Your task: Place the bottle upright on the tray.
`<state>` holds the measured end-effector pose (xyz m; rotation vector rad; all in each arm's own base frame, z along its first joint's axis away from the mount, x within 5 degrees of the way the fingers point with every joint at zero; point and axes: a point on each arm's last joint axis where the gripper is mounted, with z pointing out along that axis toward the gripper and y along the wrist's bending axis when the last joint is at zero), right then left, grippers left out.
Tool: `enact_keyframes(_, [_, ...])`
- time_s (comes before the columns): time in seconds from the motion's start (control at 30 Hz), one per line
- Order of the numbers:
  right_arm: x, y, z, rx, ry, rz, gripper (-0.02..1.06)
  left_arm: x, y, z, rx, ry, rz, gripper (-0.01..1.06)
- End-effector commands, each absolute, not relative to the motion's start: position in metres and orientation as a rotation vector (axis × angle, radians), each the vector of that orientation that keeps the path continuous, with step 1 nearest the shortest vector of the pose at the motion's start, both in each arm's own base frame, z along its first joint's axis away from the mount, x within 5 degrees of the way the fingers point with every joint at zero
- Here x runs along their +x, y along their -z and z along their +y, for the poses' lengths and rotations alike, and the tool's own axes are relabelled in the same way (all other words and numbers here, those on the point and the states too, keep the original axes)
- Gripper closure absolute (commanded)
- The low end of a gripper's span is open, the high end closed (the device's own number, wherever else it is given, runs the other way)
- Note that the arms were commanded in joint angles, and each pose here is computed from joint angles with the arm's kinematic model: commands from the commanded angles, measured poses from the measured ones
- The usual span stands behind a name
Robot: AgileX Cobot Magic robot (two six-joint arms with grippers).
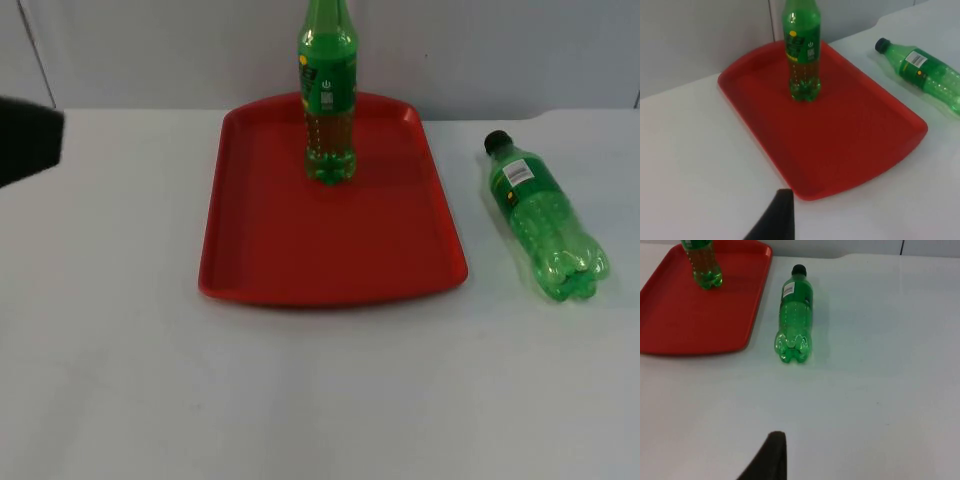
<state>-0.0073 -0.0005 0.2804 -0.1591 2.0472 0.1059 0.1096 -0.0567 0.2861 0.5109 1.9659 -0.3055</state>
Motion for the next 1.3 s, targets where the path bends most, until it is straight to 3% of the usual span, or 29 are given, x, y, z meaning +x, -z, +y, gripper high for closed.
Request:
enact_keyframes(0.0, [-0.007,-0.28,-0.001,-0.171,-0.092,2.041,0.0,0.101,-0.284,-0.054,0.505,0.331,1.955,0.0])
enact_keyframes(0.43, [-0.007,-0.28,-0.001,-0.171,-0.092,2.041,0.0,0.041,-0.289,-0.032,0.505,0.417,1.872,0.0])
enact_keyframes(0.63, [-0.007,-0.28,-0.001,-0.173,-0.093,2.041,0.0,0.016,-0.292,-0.023,0.483,0.481,1.762,0.0])
enact_keyframes(0.83, [-0.007,-0.28,-0.001,-0.173,-0.093,2.041,0.0,-0.005,-0.309,-0.008,0.514,0.387,1.717,0.0])
enact_keyframes(1.27, [-0.007,-0.28,-0.001,-0.173,-0.093,2.041,0.0,-0.014,-0.293,-0.001,0.557,0.327,1.954,0.0])
